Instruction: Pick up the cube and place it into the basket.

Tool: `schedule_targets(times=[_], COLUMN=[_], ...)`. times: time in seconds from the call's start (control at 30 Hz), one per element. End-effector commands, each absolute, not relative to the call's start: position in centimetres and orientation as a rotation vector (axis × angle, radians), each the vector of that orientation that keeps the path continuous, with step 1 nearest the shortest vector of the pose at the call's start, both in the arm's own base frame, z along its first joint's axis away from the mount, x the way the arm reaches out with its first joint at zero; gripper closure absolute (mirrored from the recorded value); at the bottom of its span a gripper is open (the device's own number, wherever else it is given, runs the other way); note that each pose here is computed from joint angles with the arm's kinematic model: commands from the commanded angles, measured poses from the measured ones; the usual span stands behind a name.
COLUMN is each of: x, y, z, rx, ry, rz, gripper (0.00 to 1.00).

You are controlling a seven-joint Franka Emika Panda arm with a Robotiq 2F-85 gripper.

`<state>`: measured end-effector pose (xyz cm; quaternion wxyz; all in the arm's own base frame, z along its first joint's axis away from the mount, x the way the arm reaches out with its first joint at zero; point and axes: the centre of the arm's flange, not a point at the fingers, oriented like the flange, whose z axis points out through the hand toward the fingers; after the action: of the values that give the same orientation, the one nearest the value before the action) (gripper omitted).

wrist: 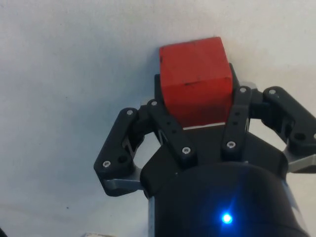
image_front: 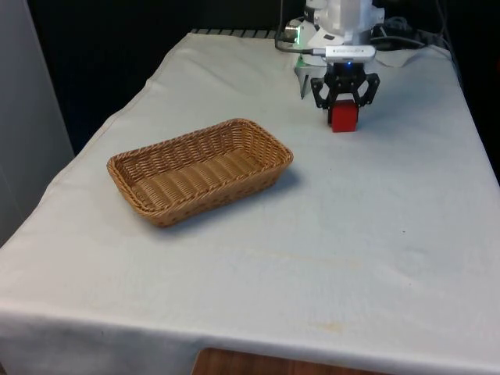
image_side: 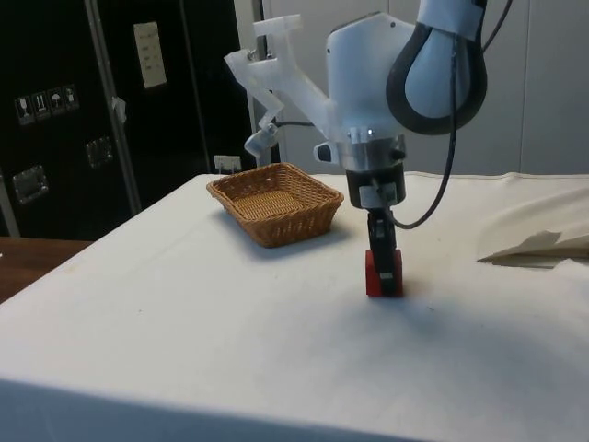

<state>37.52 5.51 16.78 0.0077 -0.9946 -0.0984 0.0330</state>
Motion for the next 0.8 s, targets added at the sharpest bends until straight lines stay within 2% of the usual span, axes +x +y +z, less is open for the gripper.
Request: schedule_targets(times=[0.0, 0.77], x=[37.4, 37.4], y=[5.5, 5.7], z=[17.3, 24.1], rx=[-3.108, -3.087], ry=[-0.309, -0.312], rz=[0.105, 0.085], gripper=[1.0, 1.0])
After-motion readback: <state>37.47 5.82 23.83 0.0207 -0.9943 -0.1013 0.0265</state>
